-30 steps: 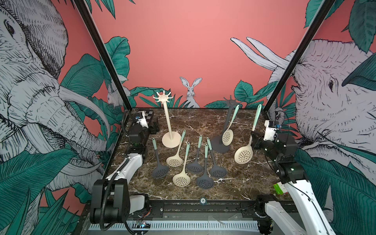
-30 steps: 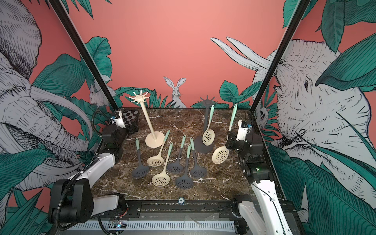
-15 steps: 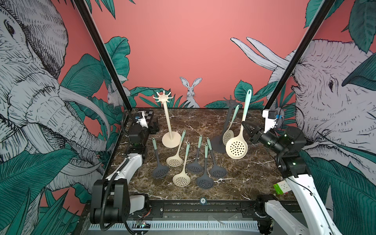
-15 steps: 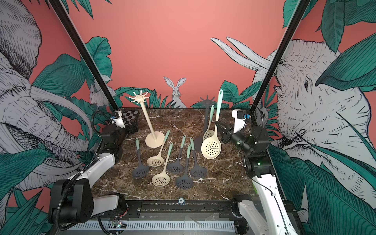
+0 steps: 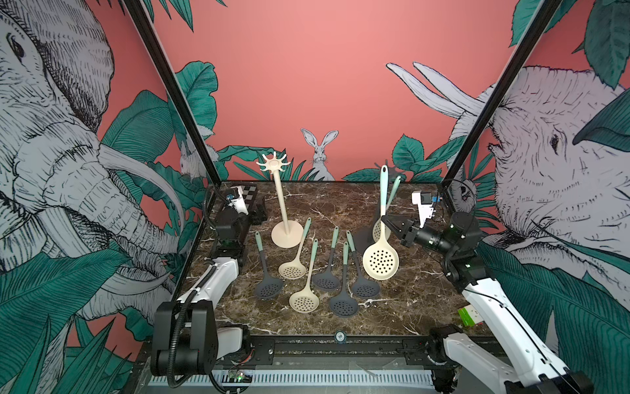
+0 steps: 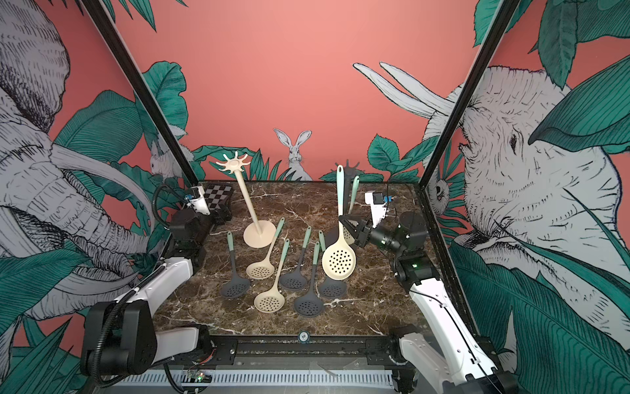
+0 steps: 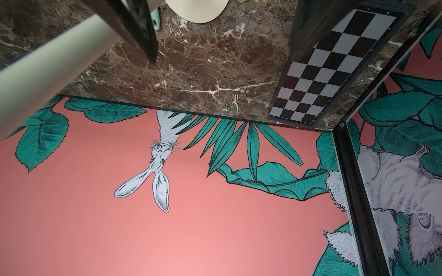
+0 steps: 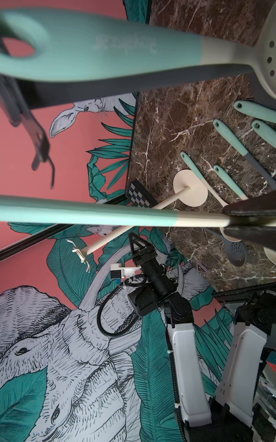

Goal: Hang the skimmer on the kitchen utensil rack
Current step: Hang the skimmer on the rack.

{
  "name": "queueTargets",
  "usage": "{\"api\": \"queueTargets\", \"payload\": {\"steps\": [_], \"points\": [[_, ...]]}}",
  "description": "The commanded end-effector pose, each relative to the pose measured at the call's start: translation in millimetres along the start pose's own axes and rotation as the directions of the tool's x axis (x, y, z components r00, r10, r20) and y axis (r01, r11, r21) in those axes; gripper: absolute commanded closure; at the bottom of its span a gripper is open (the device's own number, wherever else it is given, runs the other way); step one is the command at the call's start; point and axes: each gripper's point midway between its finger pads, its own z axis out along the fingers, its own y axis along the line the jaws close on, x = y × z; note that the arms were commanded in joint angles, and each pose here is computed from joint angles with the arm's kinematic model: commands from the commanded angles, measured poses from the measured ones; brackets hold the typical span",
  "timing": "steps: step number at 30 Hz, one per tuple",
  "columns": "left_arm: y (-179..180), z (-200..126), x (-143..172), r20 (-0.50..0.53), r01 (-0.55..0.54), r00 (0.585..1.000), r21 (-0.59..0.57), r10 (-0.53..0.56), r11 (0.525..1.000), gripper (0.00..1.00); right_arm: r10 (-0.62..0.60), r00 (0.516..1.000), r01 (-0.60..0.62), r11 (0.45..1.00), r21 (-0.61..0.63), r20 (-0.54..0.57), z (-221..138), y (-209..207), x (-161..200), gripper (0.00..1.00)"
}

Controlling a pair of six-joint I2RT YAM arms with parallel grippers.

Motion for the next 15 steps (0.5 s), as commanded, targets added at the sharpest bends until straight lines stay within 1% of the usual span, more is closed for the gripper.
{"api": "queueTargets", "payload": {"steps": [1, 6, 15], "points": [[-4, -6, -19, 0.054, 0.004, 0.999, 0.016, -0.004, 1.000, 0.12, -0.054, 0.997, 0.056, 0.997, -0.052, 0.048, -1, 18, -11, 1.00], [-4, -5, -17, 0.049, 0.006, 0.999, 0.017, -0.006, 1.000, 0.12, -0.041, 0.999, 0.041, 0.998, -0.043, 0.019, 3, 15, 3, 1.00], [-5, -4, -15, 0.044, 0.011, 0.999, 0.024, -0.012, 1.000, 0.12, -0.024, 1.000, 0.024, 1.000, 0.001, 0.002, 4, 2, 15, 1.00]]}}
